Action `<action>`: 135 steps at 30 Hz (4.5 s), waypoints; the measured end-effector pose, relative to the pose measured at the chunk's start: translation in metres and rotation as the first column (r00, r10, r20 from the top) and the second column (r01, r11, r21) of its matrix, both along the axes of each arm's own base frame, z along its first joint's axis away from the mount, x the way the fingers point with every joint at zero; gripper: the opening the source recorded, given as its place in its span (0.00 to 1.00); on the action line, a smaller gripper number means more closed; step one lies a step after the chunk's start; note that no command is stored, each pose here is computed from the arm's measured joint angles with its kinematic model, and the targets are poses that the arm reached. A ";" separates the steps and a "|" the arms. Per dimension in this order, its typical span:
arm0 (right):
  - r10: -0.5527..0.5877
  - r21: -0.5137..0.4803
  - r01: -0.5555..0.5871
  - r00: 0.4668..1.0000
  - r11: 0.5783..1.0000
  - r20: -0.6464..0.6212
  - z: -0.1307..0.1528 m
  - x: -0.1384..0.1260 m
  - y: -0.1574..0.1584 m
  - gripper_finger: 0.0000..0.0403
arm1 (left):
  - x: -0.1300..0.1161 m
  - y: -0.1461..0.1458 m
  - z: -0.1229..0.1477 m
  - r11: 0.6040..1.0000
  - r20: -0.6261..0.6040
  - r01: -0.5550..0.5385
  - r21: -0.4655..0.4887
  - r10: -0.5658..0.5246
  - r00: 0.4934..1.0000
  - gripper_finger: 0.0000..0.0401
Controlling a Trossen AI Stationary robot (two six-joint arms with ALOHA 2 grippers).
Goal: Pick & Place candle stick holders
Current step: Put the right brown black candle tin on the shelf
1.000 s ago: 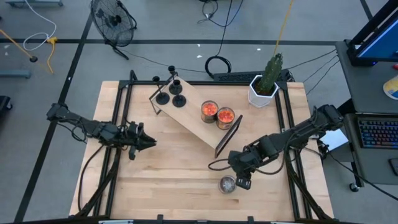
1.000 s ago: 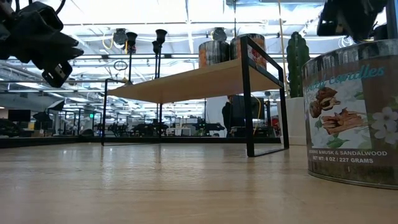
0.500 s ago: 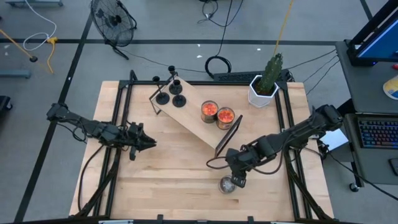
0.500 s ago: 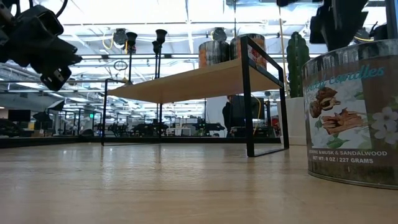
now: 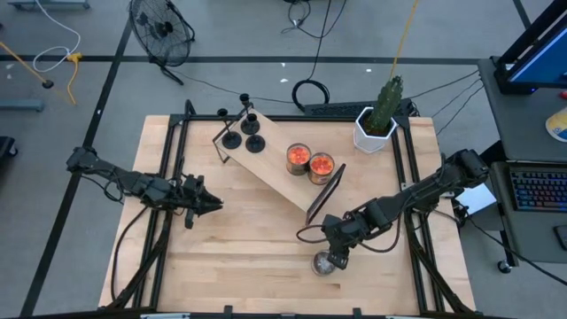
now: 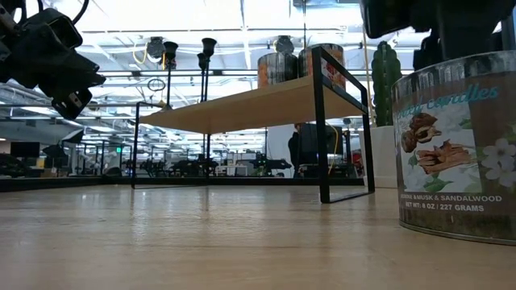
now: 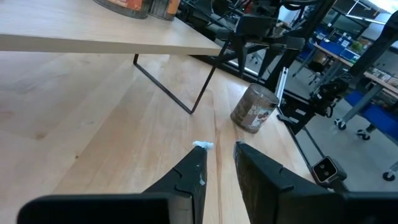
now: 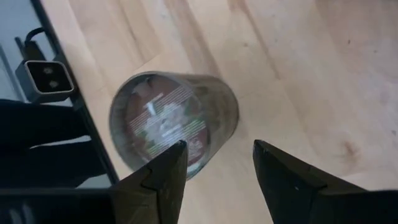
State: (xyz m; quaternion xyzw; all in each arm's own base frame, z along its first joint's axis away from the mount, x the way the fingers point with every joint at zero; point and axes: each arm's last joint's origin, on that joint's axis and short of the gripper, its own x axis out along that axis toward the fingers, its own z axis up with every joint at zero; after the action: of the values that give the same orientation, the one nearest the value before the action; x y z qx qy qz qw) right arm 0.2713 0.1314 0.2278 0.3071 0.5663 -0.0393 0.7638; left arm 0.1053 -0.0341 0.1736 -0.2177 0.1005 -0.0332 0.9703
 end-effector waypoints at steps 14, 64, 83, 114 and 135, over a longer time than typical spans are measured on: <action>-0.011 0.023 0.011 1.000 1.000 -0.026 -0.013 -0.004 -0.001 0.56 | 0.000 0.000 0.000 1.000 -0.001 0.000 0.001 0.000 1.000 0.22; 0.013 0.040 -0.012 1.000 0.999 -0.025 -0.028 0.007 0.004 0.11 | 0.000 0.000 0.000 1.000 0.002 -0.001 0.023 0.001 1.000 0.22; 0.057 0.062 -0.063 0.995 0.996 0.082 0.009 0.028 -0.003 0.00 | 0.000 0.000 0.000 1.000 0.004 0.000 0.026 0.000 1.000 0.22; 0.073 -0.382 0.094 0.914 0.919 0.399 0.196 0.044 -0.123 0.00 | 0.000 0.000 0.000 1.000 0.004 0.000 0.026 0.000 1.000 0.22; 0.207 -0.402 -0.155 0.974 0.903 0.089 0.149 0.078 -0.154 0.00 | 0.000 0.000 0.000 1.000 0.006 0.000 0.026 0.000 1.000 0.22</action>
State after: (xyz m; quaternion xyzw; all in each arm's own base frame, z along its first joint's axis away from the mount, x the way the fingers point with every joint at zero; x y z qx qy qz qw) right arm 0.3494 -0.0225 0.3767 0.0957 0.5223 -0.0605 0.8452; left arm 0.1054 -0.0340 0.1739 -0.2050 0.0982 -0.0325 0.9733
